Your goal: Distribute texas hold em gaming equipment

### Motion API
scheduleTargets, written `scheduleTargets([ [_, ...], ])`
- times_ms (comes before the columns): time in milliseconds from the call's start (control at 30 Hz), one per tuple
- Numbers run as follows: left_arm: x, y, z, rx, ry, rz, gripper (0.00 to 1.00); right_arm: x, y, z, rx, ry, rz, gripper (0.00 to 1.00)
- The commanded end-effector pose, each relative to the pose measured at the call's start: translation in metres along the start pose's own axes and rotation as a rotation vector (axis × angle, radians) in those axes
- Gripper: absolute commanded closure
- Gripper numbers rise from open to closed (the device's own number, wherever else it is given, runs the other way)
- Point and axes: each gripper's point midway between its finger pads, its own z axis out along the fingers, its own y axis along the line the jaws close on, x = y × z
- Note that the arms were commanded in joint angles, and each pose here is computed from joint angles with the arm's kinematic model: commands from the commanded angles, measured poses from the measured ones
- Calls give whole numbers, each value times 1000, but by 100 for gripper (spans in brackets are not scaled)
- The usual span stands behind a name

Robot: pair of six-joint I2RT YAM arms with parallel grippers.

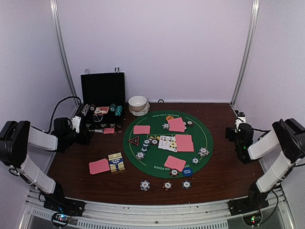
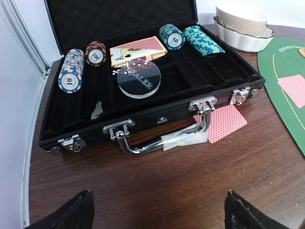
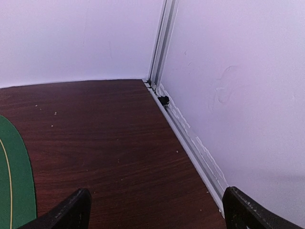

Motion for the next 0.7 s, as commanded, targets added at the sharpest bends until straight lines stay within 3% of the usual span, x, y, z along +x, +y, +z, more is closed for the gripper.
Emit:
scheduleTargets([
  [0,-16,7,14,-7,-60,-29,3,-15,9,-1,-61,-71,1,1],
  [100,-15,11,11,-40,-70,-42,2,-16,10,5,-53,-69,-2,0],
  [233,-6,7,-14,-91,-246,-19,3,-14,8,8,-53,-52,9,1],
  [367,-5,8,-6,-75,-189,-22,2,-15,7,7,-55,-56,12,1],
  [667,-7,8,-6,-78,-197,-22,2,-16,7,6,-57,-65,6,0],
])
